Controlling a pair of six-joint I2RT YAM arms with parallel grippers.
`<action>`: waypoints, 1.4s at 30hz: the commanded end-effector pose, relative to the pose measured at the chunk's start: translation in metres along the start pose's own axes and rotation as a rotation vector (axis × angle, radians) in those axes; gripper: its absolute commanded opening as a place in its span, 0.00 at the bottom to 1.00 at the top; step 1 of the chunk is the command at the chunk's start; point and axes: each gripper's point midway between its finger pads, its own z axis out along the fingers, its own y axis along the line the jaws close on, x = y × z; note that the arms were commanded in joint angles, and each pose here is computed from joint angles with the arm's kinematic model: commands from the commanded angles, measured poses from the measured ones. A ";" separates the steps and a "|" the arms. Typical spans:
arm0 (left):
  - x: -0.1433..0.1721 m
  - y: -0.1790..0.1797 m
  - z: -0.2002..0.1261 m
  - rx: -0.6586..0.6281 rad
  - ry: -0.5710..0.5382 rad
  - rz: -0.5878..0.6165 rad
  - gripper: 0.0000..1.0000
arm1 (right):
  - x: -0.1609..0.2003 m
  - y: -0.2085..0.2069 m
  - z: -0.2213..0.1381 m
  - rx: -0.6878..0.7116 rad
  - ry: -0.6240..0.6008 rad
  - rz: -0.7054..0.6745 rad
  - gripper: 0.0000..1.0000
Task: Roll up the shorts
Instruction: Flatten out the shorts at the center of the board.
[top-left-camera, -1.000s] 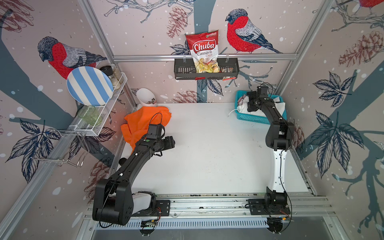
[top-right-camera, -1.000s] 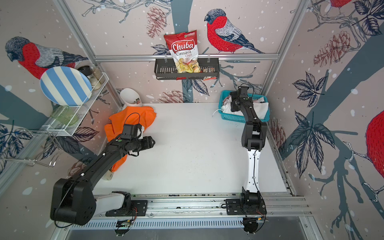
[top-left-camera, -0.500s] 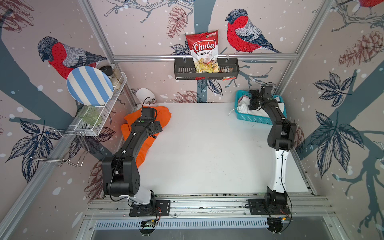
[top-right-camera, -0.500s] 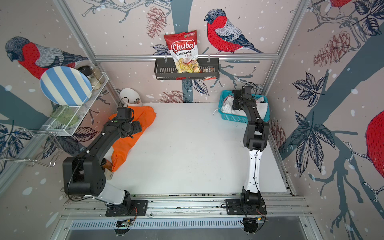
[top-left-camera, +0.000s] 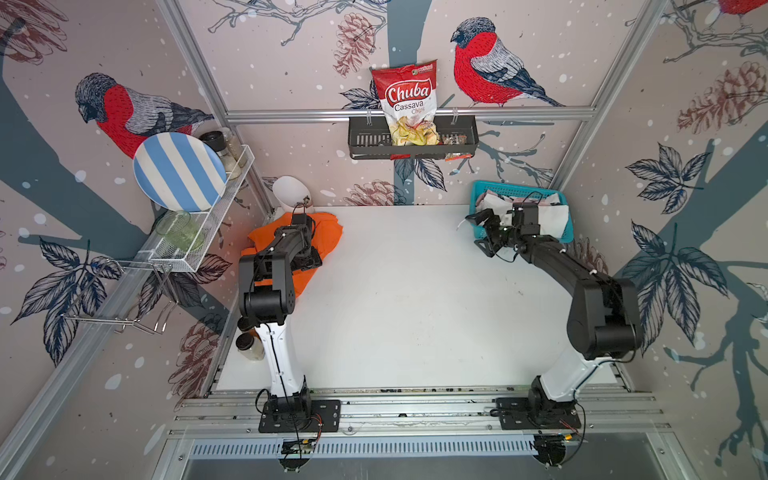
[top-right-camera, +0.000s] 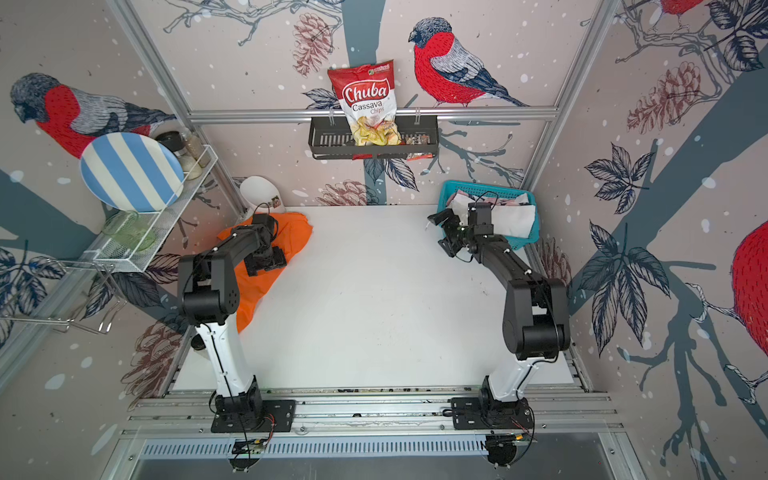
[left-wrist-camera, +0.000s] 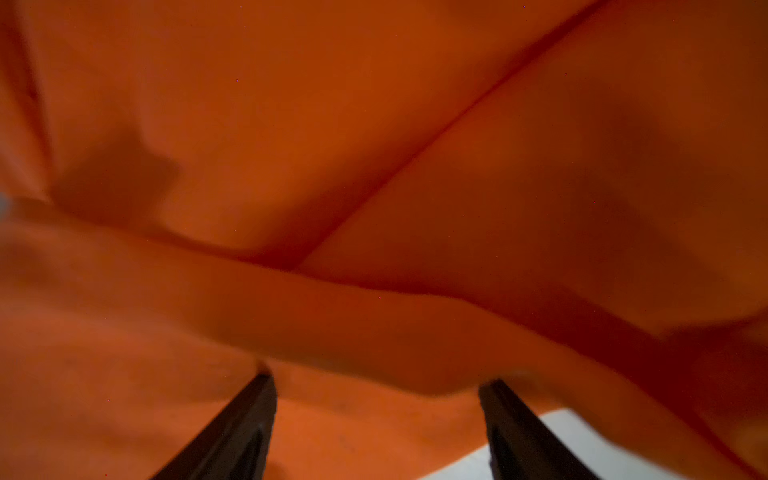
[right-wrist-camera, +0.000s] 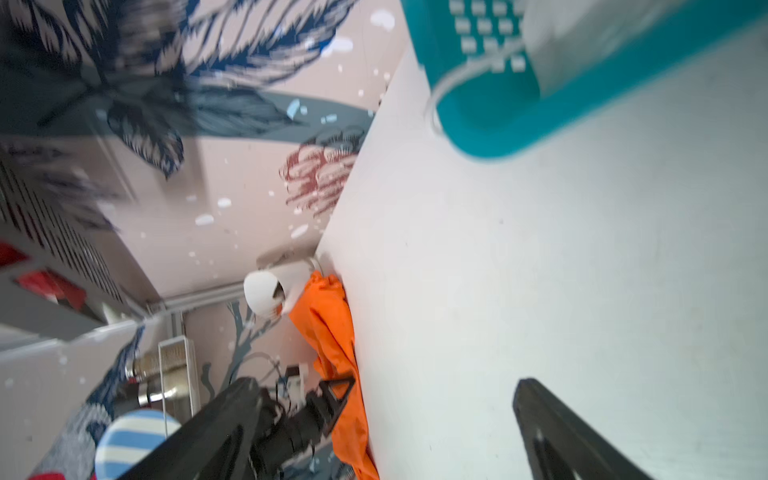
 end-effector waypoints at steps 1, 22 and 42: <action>0.026 -0.023 0.029 0.095 0.117 0.026 0.54 | 0.025 0.005 -0.015 -0.067 0.012 -0.205 1.00; 0.245 -0.241 -0.175 0.733 -0.051 0.554 0.35 | 0.063 -0.015 -0.087 0.046 -0.088 -0.531 1.00; 0.156 -0.157 -0.126 0.549 -0.144 0.235 0.72 | 0.092 -0.047 -0.014 0.248 0.099 -0.692 0.99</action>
